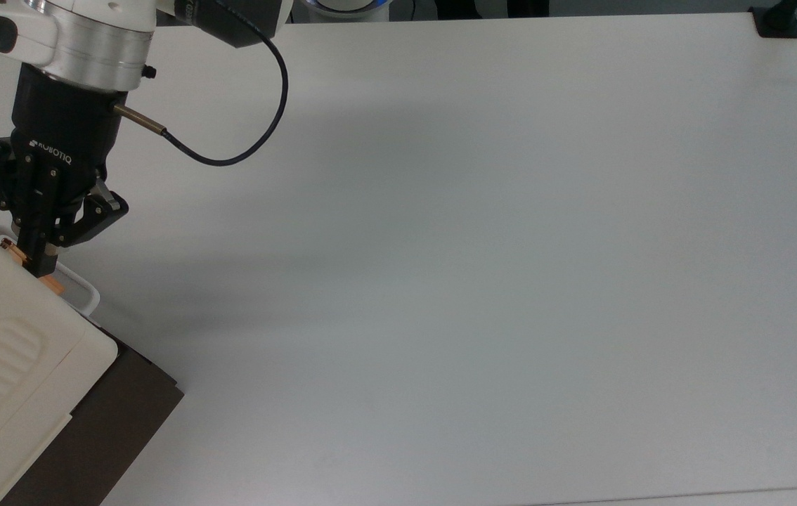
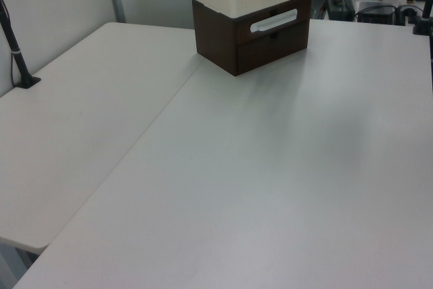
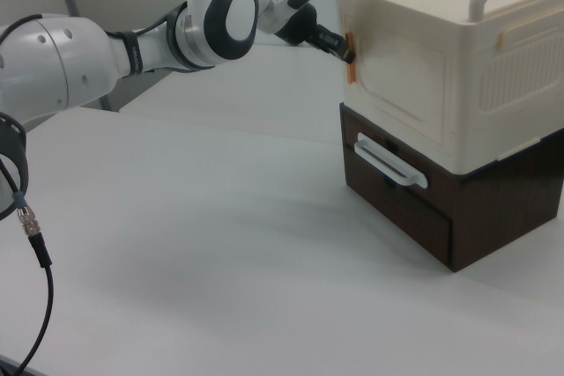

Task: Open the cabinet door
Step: 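Pull the door edge outward, swinging the door open on its hinge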

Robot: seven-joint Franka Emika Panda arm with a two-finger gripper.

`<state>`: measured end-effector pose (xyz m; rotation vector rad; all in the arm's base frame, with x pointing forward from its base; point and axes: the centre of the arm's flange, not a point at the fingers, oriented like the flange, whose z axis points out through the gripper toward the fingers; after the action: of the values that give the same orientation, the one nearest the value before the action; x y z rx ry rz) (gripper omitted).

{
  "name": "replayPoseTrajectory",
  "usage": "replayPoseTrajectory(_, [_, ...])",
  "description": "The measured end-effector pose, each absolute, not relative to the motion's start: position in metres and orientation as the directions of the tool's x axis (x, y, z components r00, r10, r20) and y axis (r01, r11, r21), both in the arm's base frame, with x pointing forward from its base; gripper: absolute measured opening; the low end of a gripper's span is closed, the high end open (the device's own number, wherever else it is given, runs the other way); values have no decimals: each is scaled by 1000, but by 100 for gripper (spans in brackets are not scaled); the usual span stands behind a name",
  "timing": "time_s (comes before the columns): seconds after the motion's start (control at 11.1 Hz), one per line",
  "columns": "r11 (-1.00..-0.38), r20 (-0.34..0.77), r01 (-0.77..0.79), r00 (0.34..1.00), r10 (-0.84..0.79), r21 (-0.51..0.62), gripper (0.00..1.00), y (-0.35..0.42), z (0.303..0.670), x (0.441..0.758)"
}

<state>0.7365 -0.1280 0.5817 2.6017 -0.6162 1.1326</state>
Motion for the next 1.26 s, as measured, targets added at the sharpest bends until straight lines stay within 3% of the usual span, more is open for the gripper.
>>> replayPoseTrajectory(0.27, [-883,721,-468,627,-294,46,14,-126,583,732])
replayPoseTrajectory(0.63, [-879,555,-471,751,-358,69,25,-111,578,704])
replayPoseTrajectory(0.99, [-890,405,-452,827,-391,63,80,-106,584,679])
replayPoseTrajectory(1.26, [-913,391,-408,844,-367,22,92,-102,636,650])
